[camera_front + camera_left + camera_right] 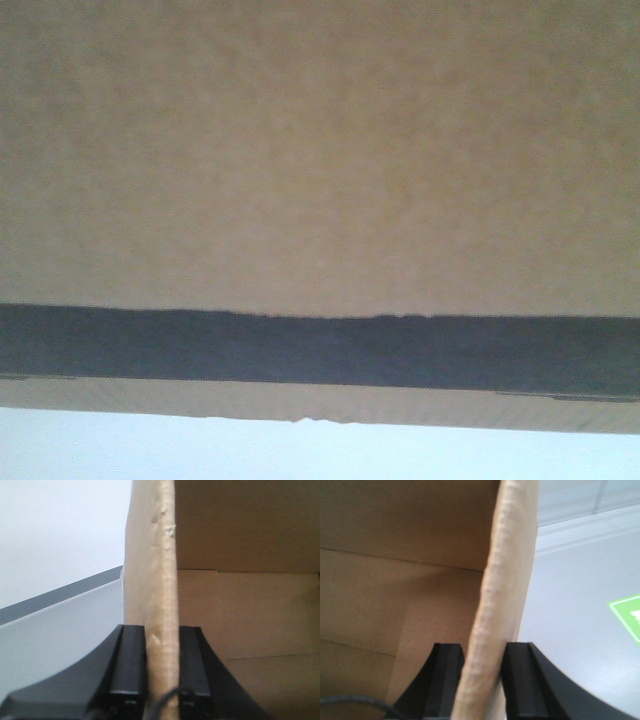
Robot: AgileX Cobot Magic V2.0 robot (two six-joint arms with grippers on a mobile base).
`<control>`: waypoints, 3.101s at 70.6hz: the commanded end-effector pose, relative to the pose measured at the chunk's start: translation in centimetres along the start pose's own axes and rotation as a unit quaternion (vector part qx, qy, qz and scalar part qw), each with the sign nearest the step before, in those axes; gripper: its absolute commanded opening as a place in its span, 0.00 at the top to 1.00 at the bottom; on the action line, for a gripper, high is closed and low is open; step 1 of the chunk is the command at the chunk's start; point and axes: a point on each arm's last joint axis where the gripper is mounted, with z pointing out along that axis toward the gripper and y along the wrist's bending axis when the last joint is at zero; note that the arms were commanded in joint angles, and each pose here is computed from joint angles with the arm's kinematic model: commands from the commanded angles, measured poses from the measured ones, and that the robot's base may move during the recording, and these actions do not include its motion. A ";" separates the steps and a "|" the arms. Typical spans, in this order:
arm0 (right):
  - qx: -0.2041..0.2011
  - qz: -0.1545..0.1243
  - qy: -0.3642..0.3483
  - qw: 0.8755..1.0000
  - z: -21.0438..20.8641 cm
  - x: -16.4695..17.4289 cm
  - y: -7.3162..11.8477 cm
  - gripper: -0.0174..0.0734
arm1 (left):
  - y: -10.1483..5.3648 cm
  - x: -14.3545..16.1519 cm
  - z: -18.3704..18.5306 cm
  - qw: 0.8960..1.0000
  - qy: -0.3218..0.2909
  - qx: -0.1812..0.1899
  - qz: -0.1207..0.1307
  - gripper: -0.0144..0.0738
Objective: Grab box from left shelf to table start
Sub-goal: 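Hold the box with both grippers while the base drives toward the table, then keep holding the box with both grippers as the base reaches the table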
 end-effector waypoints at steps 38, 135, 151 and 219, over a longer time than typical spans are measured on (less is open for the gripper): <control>-0.032 0.008 -0.087 0.996 -0.7 -2.2 0.7 0.74 | -1.5 -2.1 -1.0 0.992 -0.077 0.078 -0.070 0.95; -0.032 0.008 -0.087 0.996 -0.7 -2.2 0.7 0.74 | -1.5 -2.1 -1.0 0.992 -0.077 0.078 -0.070 0.95; -0.032 0.008 -0.087 0.996 -0.7 -2.2 0.7 0.74 | -1.5 -2.1 -1.0 0.992 -0.077 0.078 -0.070 0.95; -0.032 0.008 -0.087 0.996 -0.7 -2.2 0.7 0.74 | -1.5 -2.1 -1.0 0.992 -0.077 0.078 -0.070 0.95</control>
